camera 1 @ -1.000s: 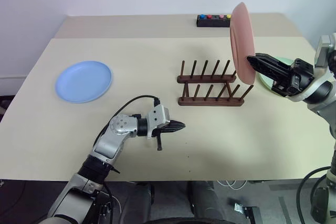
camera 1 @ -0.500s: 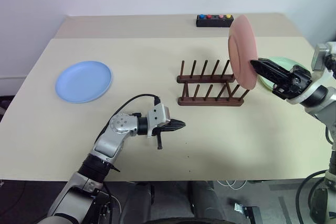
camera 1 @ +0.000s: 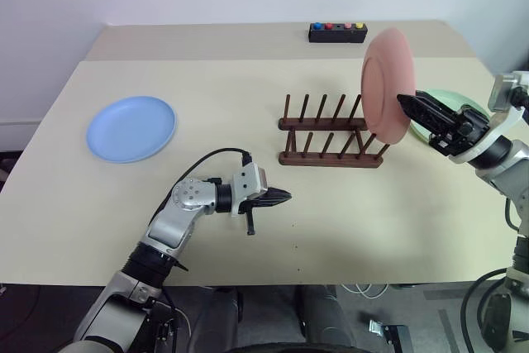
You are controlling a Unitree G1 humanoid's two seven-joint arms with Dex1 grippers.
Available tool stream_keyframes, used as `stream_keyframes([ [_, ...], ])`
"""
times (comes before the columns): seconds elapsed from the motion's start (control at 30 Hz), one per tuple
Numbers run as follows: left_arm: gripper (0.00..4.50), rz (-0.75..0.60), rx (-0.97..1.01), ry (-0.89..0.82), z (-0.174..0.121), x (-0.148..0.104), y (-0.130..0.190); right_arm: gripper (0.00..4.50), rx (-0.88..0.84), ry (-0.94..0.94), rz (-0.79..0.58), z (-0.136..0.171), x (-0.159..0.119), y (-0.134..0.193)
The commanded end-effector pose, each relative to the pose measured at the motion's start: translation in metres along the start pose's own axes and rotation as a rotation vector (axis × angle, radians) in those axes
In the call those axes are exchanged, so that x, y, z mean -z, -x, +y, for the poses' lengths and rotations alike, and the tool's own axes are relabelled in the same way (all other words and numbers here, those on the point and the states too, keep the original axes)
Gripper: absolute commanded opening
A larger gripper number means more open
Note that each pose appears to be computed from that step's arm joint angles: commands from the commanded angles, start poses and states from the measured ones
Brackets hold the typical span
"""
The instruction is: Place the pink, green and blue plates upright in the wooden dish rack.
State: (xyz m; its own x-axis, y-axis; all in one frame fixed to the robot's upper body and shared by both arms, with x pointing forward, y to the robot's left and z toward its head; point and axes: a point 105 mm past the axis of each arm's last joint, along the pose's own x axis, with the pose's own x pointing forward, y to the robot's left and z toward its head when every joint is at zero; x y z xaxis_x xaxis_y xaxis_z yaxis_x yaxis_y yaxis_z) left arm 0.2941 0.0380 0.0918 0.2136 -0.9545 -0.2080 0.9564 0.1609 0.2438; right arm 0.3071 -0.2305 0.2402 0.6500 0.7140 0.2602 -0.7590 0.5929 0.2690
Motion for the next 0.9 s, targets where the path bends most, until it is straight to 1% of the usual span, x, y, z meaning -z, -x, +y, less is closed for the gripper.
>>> stream_keyframes([
  [0.03,0.0,-0.025,0.003,-0.037,0.003,-0.011,-0.001,2.89,0.038,0.072,-0.041,-0.001,-0.014,0.006],
  [0.13,0.0,-0.026,0.007,-0.037,0.003,-0.011,-0.002,2.89,0.06,0.097,-0.045,-0.002,-0.017,0.008],
  [0.27,0.0,-0.03,0.013,-0.036,0.002,-0.011,-0.003,2.89,0.111,0.175,-0.074,-0.006,-0.03,0.016],
  [0.4,0.0,-0.031,0.011,-0.035,0.003,-0.011,-0.002,2.89,0.248,0.293,-0.129,-0.02,-0.053,0.037],
  [0.43,0.0,-0.03,0.011,-0.034,0.003,-0.011,-0.002,2.89,0.324,0.335,-0.131,-0.03,-0.059,0.047],
  [0.47,0.0,-0.03,0.011,-0.034,0.002,-0.011,-0.002,2.89,0.394,0.366,-0.12,-0.038,-0.061,0.057],
  [0.53,0.0,-0.029,0.011,-0.034,0.002,-0.011,-0.002,2.89,0.461,0.399,-0.103,-0.047,-0.063,0.067],
  [0.6,0.0,-0.03,0.013,-0.034,0.002,-0.011,-0.002,2.89,0.534,0.459,-0.023,-0.058,-0.054,0.076],
  [0.67,0.0,-0.031,0.017,-0.035,0.002,-0.011,-0.002,2.89,0.631,0.574,0.185,-0.077,-0.027,0.089],
  [0.7,0.0,-0.031,0.018,-0.035,0.002,-0.011,-0.002,2.89,0.656,0.614,0.255,-0.083,-0.018,0.094],
  [0.73,0.0,-0.031,0.02,-0.036,0.002,-0.011,-0.003,2.89,0.67,0.658,0.323,-0.089,-0.008,0.096],
  [0.8,0.0,-0.033,0.022,-0.037,0.003,-0.012,-0.003,2.89,0.669,0.71,0.406,-0.097,0.006,0.097],
  [0.9,0.0,-0.035,0.025,-0.042,0.003,-0.013,-0.005,2.89,0.657,0.825,0.569,-0.115,0.031,0.096],
])
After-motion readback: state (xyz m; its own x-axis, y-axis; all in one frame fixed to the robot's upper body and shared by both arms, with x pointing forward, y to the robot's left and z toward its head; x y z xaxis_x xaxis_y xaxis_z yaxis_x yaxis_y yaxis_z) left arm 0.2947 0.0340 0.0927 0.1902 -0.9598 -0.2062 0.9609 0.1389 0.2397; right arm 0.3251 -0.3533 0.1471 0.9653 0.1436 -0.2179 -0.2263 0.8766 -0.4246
